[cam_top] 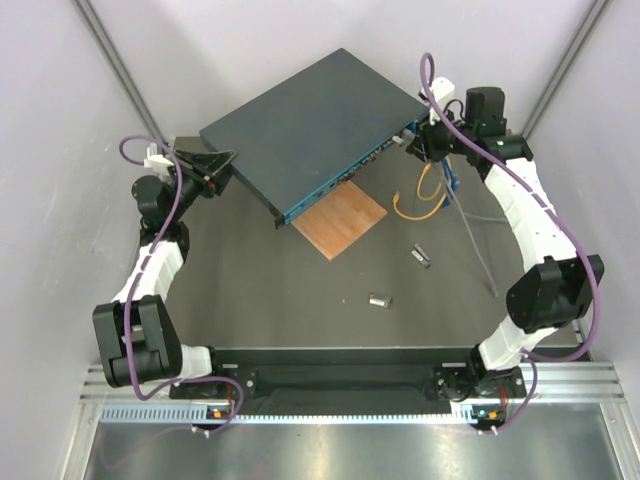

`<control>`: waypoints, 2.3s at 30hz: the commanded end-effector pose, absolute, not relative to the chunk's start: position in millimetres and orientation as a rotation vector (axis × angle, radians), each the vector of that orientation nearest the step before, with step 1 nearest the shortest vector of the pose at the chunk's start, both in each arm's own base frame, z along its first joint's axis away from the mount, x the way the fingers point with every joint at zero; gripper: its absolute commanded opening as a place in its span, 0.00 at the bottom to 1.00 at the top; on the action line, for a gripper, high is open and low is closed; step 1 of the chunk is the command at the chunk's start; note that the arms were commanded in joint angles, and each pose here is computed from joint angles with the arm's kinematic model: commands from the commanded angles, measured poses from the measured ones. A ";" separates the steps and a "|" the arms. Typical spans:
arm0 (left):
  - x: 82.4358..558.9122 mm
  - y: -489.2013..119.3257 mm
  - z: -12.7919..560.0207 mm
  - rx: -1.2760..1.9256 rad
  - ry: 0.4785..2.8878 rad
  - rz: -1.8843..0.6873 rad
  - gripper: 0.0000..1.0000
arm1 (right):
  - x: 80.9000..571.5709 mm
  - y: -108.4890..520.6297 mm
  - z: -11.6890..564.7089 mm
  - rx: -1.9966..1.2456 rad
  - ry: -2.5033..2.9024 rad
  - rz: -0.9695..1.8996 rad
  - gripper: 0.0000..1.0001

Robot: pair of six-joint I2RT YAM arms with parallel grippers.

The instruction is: Insert the plug into the switch port

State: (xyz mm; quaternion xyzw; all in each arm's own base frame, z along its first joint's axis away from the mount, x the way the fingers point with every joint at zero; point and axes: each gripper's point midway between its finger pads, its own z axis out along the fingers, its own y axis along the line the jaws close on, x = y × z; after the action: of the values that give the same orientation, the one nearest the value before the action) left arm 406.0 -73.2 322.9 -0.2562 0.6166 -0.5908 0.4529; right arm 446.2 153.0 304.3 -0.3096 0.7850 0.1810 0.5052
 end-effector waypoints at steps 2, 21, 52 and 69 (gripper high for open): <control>404.7 -80.8 348.8 -0.456 1.476 -1.415 0.00 | 451.8 159.1 326.9 -0.769 1.827 0.400 0.31; 406.2 -81.0 347.8 -0.459 1.475 -1.420 0.00 | 470.7 176.5 335.5 -0.744 1.791 0.427 0.31; 407.3 -81.4 337.3 -0.461 1.503 -1.413 0.00 | 501.0 212.2 363.6 -0.664 1.634 0.484 0.32; 411.8 -82.5 332.8 -0.433 1.542 -1.383 0.00 | 504.2 240.4 379.9 -0.756 1.505 0.468 0.28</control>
State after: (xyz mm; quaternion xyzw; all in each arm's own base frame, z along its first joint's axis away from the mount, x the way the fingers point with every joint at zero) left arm 405.9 -73.9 321.9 -0.2488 0.6260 -0.5879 0.4480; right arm 474.7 181.7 298.5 -0.2828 0.7967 0.1913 0.4987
